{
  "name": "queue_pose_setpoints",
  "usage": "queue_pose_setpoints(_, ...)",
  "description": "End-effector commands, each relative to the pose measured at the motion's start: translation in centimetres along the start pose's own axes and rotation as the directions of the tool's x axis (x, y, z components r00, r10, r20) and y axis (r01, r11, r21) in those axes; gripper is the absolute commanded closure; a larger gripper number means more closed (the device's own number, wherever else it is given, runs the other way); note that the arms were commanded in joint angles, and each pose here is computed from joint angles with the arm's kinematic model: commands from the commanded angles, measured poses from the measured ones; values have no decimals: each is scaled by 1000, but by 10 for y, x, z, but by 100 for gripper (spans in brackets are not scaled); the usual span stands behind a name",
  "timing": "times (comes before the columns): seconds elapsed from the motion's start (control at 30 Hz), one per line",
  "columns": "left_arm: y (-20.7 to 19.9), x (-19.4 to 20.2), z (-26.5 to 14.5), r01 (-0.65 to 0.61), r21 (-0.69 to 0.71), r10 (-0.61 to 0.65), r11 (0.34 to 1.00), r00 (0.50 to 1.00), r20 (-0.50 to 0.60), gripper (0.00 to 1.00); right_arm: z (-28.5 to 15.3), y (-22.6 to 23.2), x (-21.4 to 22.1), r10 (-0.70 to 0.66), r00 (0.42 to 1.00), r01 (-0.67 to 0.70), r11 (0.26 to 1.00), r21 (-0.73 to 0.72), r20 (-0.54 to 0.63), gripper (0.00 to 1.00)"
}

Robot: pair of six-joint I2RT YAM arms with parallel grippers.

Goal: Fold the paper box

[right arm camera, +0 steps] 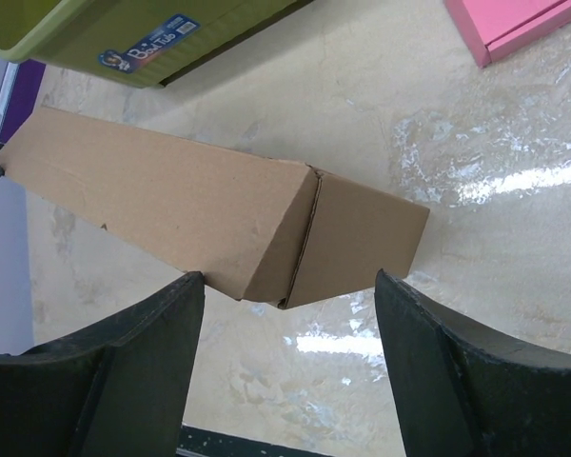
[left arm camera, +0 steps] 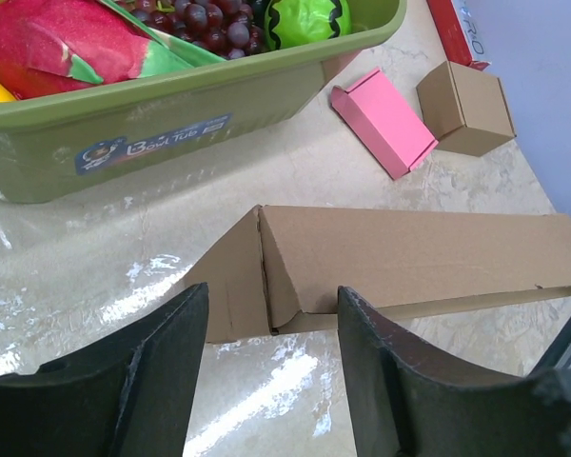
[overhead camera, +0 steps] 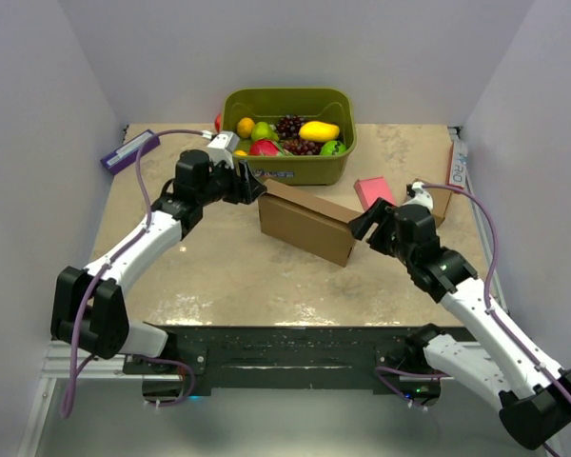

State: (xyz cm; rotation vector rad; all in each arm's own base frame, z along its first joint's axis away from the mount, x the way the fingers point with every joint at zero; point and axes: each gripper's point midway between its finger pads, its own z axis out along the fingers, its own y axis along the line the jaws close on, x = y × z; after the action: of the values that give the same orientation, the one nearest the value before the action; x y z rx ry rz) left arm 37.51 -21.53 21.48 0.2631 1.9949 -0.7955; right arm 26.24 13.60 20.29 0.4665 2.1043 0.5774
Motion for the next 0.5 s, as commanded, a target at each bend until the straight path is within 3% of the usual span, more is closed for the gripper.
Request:
queue_pose_setpoints(0.0,9,4,4,21,-31,-22,999,999,-29,41,8,-20,14,-35,999,37,997,67,-32,31)
queue_pose_setpoints(0.47,28,20,11,33,-107,-43,994,995,-88,51,18,-37,34,-47,995,56,993,108,-85,48)
